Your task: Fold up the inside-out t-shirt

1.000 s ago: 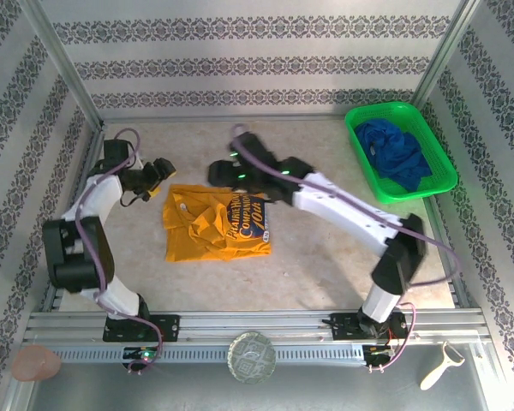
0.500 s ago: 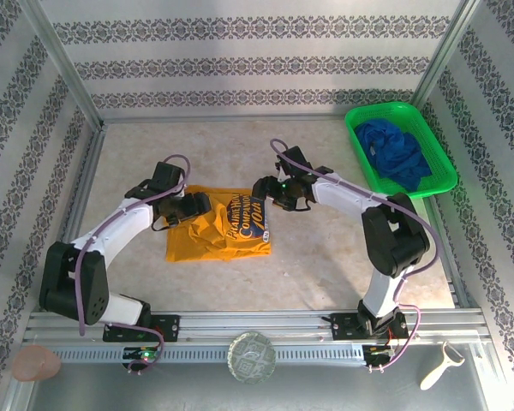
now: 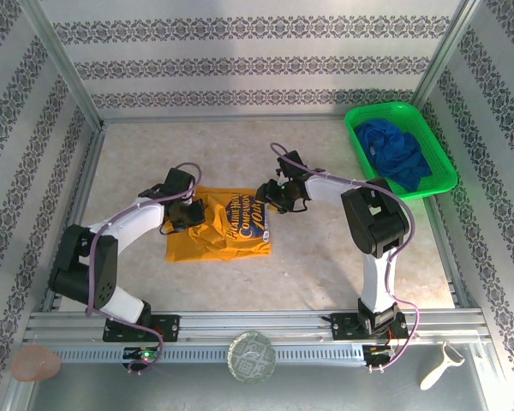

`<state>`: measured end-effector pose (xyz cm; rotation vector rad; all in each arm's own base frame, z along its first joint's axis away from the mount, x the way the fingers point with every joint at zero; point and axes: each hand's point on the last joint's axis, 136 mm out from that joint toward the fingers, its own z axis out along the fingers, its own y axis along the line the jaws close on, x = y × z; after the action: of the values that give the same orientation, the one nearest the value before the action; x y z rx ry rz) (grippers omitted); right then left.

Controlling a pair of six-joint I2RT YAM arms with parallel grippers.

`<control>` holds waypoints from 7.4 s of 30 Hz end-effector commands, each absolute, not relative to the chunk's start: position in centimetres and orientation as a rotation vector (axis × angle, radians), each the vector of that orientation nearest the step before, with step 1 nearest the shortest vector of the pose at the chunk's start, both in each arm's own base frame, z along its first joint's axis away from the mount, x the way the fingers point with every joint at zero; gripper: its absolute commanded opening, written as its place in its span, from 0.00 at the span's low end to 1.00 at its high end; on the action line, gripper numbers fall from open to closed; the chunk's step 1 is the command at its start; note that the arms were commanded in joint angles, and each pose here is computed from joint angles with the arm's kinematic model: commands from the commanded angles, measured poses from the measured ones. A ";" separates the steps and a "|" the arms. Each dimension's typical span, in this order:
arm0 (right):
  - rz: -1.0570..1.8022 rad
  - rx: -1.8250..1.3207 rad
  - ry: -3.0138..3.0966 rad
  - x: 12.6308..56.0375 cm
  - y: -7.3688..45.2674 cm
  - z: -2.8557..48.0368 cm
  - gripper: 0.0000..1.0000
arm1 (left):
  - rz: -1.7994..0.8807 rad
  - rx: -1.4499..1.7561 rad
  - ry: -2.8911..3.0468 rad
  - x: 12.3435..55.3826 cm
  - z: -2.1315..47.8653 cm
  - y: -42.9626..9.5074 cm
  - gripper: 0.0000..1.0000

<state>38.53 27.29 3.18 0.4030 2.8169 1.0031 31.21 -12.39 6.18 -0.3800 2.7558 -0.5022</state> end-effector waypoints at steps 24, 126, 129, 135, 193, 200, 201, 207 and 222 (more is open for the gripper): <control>1.052 0.610 2.707 40.0 25.4 2.3 0.00 | -0.399 -1.125 2.176 20.0 11.2 -2.0 0.60; 0.575 0.316 2.726 43.7 15.9 10.4 0.00 | -0.530 0.108 2.706 50.6 12.2 -24.2 0.62; 0.558 0.336 2.734 43.6 15.4 9.6 0.00 | -0.442 0.196 2.775 50.3 10.6 -26.0 0.66; 0.556 0.360 2.739 43.7 15.1 8.9 0.00 | -0.332 0.202 2.853 50.1 7.6 -27.2 0.70; 0.592 0.765 2.578 53.0 9.7 8.0 0.11 | -0.442 -0.378 2.585 59.4 5.4 -19.8 0.27; 0.547 0.615 2.559 49.8 10.0 11.9 0.59 | -0.471 -0.293 2.579 59.8 9.4 -19.0 1.00; 0.541 0.588 2.574 48.5 10.3 12.0 0.59 | -0.476 -0.271 2.572 59.3 10.6 -19.0 1.00; 0.592 0.488 2.615 41.3 13.9 11.0 0.50 | -0.654 -0.219 2.544 52.2 14.5 -20.8 1.00; 0.762 0.515 2.791 34.4 19.8 2.7 0.14 | -1.033 -0.300 2.679 41.4 4.3 -27.9 1.00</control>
<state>35.11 19.47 4.09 0.4748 2.7673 0.7282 41.62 -28.67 5.99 -0.2239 2.6670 -1.0489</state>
